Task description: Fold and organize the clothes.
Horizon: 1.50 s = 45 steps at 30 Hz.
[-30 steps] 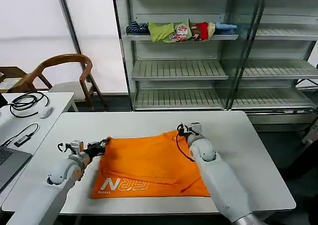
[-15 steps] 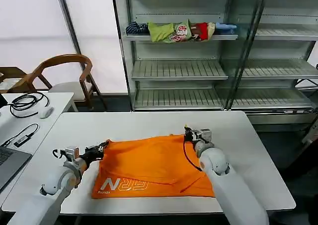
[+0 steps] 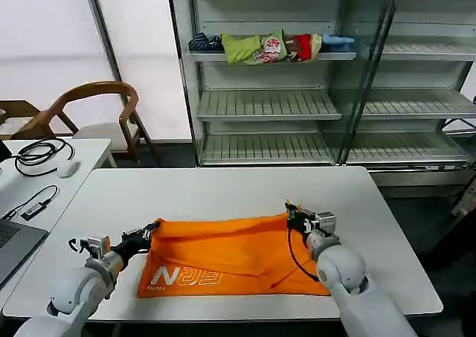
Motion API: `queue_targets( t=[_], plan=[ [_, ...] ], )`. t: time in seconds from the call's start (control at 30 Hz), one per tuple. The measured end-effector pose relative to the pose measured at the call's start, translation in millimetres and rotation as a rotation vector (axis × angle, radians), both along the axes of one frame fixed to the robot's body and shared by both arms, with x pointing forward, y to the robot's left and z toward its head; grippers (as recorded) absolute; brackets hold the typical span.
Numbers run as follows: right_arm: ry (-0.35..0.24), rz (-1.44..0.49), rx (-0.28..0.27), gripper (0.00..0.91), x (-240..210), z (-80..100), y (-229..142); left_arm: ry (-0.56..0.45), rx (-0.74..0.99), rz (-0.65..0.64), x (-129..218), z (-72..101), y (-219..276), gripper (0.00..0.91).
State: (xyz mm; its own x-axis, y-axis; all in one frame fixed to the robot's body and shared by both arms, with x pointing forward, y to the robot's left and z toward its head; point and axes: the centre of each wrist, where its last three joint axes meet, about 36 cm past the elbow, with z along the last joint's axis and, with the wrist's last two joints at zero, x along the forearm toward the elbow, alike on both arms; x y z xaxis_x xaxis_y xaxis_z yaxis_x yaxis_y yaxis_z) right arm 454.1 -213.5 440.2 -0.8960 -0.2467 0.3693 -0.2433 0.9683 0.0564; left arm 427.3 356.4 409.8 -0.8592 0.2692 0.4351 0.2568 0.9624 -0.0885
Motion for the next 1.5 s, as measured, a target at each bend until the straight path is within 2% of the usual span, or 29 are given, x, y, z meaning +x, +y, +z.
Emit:
queue_targets(
  t=[0.47, 0.97, 1.5],
  plan=[
    [0.008, 0.001, 0.005, 0.0, -45, 4.3, -14, 0.0, -0.01, -0.011, -26, -0.2, -8, 0.03],
    [0.012, -0.01, 0.007, 0.0, -56, 3.9, -24, 0.017, 0.004, -0.016, -36, -2.8, -7, 0.03],
    [0.068, 0.003, -0.022, 0.0, -63, -18.8, -27, 0.046, 0.034, -0.036, -43, -8.0, -9, 0.03]
  ],
)
